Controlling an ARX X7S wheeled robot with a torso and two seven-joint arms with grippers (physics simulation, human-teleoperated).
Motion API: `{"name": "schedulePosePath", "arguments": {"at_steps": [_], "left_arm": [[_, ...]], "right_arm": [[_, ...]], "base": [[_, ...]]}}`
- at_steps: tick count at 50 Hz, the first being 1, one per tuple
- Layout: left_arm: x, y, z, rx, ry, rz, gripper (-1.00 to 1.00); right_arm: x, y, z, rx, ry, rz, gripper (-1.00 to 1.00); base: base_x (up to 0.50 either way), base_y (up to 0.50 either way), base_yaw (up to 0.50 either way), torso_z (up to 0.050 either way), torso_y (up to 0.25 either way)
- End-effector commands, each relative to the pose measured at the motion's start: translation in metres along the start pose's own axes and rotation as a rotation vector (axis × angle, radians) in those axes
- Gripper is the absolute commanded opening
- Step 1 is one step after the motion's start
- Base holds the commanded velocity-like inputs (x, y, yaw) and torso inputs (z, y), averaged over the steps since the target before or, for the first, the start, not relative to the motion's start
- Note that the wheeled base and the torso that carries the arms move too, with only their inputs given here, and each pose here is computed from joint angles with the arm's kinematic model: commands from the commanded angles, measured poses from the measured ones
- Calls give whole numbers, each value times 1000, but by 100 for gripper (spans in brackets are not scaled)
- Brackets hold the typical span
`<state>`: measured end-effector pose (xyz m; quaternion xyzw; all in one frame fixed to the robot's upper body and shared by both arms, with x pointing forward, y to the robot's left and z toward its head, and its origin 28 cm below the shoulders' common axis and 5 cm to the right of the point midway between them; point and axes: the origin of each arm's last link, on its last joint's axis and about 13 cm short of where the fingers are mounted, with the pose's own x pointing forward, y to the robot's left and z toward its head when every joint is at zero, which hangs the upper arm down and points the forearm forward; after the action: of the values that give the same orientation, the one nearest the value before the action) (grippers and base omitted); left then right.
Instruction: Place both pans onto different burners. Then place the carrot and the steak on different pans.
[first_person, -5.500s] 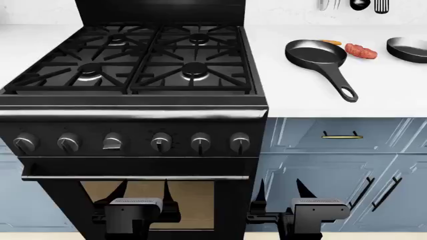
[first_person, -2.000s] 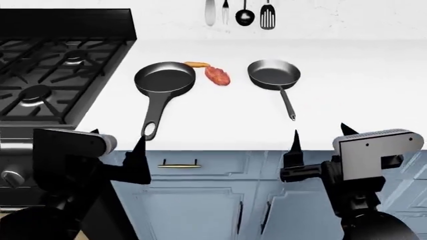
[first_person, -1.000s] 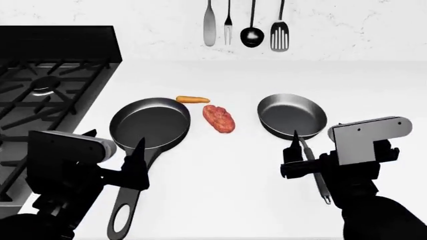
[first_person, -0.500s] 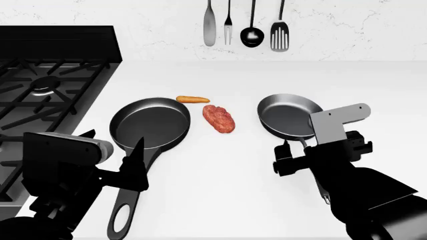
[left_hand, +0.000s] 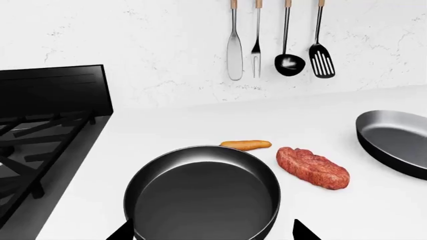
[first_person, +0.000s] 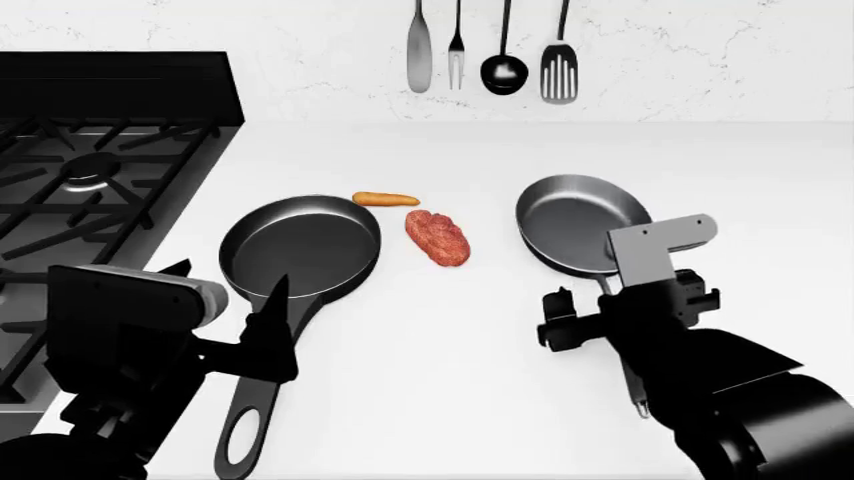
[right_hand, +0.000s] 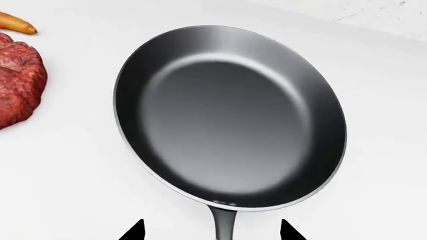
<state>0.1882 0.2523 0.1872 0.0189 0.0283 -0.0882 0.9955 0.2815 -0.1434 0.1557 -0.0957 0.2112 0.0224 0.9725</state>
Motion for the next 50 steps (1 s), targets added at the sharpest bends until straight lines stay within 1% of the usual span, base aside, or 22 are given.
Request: {"name": "schedulePosePath", "arguments": {"at_steps": [1, 9, 18, 21, 34, 44, 49, 50], "left_arm": [[0, 0, 0, 0, 2, 2, 100], [1, 0, 0, -1, 3, 4, 100], [1, 0, -1, -4, 5, 4, 100], [1, 0, -1, -4, 5, 4, 100], [0, -1, -2, -7, 8, 3, 100], [1, -2, -4, -11, 23, 2, 100], [3, -2, -7, -10, 48, 8, 100], [3, -2, -7, -20, 61, 7, 100]], "right_arm": [[10, 0, -21, 12, 99, -27, -100], [7, -1, -22, 42, 101, -38, -100], [0, 2, -20, 41, 77, -27, -100], [-6, 1, -15, 38, 51, -32, -100], [-45, -9, 25, 29, -129, -82, -100], [-62, -12, 36, 18, -197, -101, -100], [-66, -12, 38, 17, -215, -104, -100], [-67, -12, 38, 16, -215, -104, -100]], "base": [[0, 0, 0, 0, 0], [0, 0, 0, 0, 0], [0, 0, 0, 0, 0], [0, 0, 0, 0, 0], [0, 0, 0, 0, 0], [0, 0, 0, 0, 1], [0, 0, 0, 0, 2], [0, 0, 0, 0, 0]]}}
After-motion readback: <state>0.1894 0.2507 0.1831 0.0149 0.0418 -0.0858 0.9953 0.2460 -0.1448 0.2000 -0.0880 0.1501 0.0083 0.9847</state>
